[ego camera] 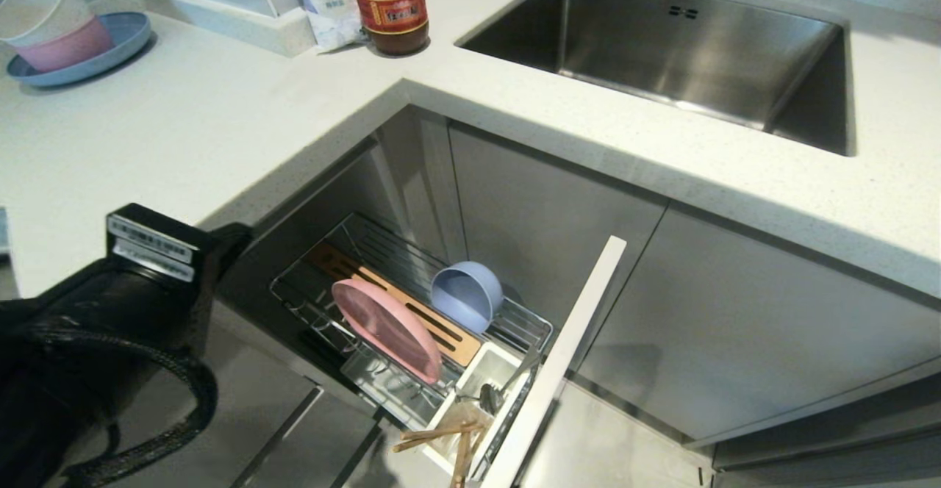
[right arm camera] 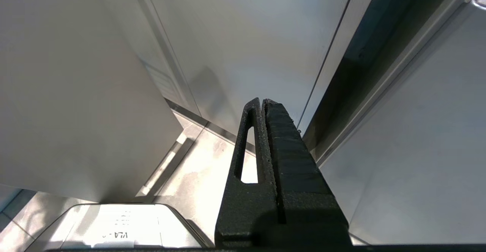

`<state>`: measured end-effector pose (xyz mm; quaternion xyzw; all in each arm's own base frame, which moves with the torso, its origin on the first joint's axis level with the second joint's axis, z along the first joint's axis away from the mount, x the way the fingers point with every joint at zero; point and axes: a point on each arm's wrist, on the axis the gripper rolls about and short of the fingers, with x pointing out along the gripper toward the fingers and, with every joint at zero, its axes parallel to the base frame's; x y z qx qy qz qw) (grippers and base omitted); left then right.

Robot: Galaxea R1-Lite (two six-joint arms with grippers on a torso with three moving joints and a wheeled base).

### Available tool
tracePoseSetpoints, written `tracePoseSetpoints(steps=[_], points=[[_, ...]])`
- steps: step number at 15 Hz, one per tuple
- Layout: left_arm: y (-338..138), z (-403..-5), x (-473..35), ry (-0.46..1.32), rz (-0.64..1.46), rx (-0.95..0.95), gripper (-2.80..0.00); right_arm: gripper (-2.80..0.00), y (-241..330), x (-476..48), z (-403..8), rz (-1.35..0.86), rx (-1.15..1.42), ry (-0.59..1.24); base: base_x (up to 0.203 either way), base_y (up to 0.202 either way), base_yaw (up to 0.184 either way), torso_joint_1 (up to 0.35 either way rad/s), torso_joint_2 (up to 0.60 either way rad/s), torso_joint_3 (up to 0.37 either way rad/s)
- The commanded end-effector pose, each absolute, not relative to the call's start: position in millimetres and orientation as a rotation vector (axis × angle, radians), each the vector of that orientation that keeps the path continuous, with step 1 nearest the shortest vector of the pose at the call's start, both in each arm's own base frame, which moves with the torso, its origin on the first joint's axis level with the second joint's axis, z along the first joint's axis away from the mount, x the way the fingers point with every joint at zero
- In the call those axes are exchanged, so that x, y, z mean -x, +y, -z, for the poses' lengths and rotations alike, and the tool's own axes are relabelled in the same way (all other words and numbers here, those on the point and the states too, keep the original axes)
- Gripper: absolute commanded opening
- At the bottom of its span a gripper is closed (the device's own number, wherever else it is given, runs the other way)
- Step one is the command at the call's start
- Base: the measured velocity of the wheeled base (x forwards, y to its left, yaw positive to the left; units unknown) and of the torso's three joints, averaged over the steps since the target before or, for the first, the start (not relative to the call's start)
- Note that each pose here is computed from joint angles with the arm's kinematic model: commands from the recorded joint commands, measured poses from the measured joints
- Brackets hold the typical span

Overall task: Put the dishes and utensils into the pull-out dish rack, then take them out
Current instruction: Take the plate out of the cupboard

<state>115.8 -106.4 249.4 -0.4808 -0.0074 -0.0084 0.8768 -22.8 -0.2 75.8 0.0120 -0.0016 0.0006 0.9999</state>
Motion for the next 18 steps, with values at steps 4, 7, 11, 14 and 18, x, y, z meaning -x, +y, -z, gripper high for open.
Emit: tracePoseSetpoints(steps=[4,7,11,14,18], points=[[-33.0,-290.6,-57.5,-0.146,0.223,1.017,-2.8,-2.8,-0.2,23.0,-75.3,-0.002,-0.025,-0.006,0.0,0.0,0.0,0.0,0.0,0.0],[-10.1,-294.1,-31.6,-0.185,0.295,0.95,-2.8,-2.8,-0.2,23.0,-75.3,-0.002,-0.025,-0.006,0.0,0.0,0.0,0.0,0.0,0.0],[4.8,-289.3,12.3,-0.259,0.385,0.758,-2.8,-2.8,-0.2,23.0,-75.3,0.0,-0.025,-0.006,0.0,0.0,0.0,0.0,0.0,0.0],[6.6,-270.9,48.3,-0.281,0.319,0.495,-2.8,-2.8,-0.2,23.0,-75.3,-0.001,-0.025,-0.006,0.0,0.0,0.0,0.0,0.0,0.0],[6.6,-257.5,62.6,-0.294,0.183,0.296,-2.8,-2.8,-0.2,23.0,-75.2,-0.001,-0.025,-0.006,0.0,0.0,0.0,0.0,0.0,0.0]])
